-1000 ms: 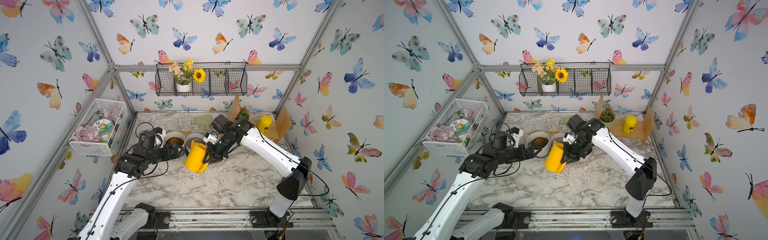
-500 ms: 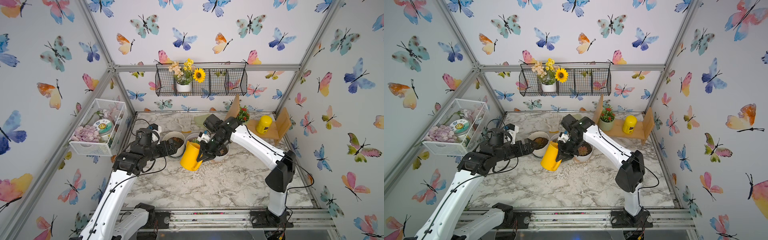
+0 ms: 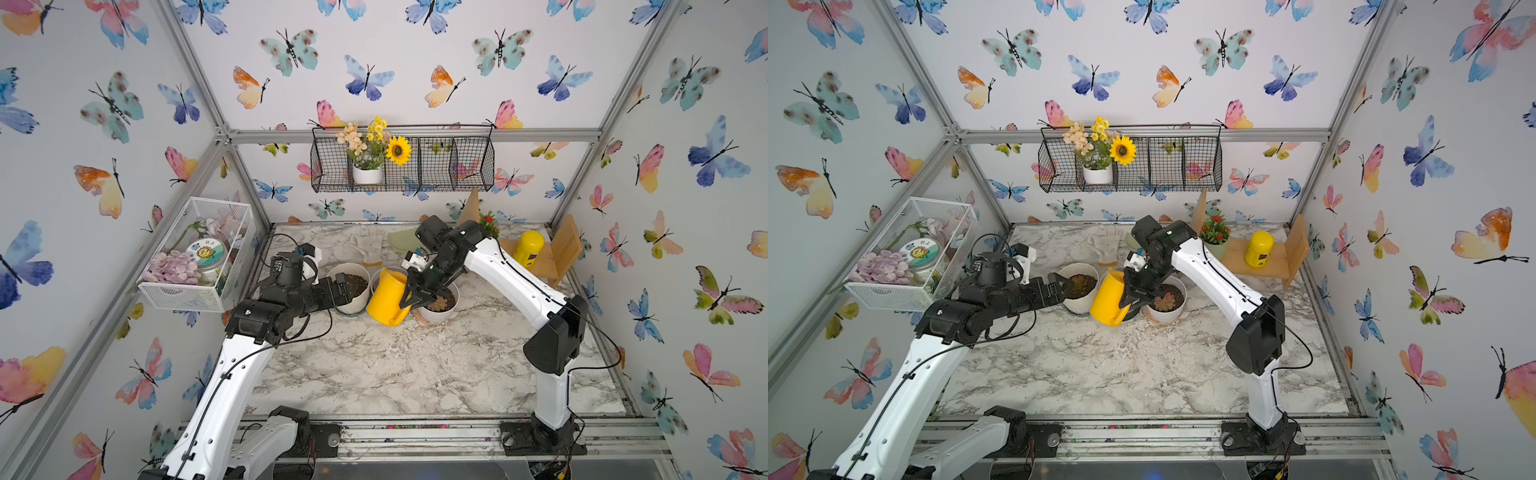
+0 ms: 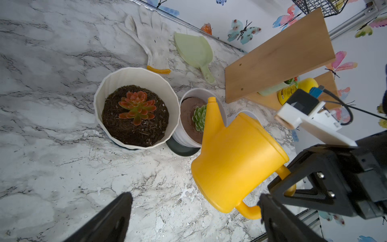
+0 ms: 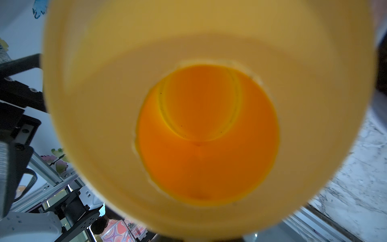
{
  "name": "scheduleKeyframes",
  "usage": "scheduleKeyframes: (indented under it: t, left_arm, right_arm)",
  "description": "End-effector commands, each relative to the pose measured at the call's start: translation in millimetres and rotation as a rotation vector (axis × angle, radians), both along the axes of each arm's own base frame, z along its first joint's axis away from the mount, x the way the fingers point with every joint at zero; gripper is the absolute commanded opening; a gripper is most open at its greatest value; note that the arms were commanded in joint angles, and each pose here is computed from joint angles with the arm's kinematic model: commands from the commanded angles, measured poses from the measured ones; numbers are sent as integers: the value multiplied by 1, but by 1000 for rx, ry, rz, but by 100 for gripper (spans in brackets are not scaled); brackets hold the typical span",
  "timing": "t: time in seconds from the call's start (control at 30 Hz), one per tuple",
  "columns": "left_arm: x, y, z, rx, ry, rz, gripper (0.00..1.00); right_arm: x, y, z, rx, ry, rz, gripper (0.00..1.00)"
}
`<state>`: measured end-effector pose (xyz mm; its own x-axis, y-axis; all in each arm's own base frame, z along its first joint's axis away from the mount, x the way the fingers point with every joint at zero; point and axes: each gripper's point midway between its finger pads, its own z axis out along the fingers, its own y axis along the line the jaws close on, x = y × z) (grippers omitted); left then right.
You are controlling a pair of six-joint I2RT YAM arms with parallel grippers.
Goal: Water the succulent around the soil edge
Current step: Water the soil of the potted plant with water.
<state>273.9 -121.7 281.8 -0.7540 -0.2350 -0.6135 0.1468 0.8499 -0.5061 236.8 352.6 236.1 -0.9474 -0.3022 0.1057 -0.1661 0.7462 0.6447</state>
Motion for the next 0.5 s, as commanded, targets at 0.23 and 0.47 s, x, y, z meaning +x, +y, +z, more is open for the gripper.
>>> scheduleKeyframes:
  t: [0.23, 0.47]
  left_arm:
    - [7, -3, 14, -17, -34, -7, 99]
    - [6, -2, 12, -16, -27, -2, 99]
  right_arm:
    - [-25, -33, 18, -6, -31, 14, 1]
    - [-34, -44, 21, -10, -58, 28, 1]
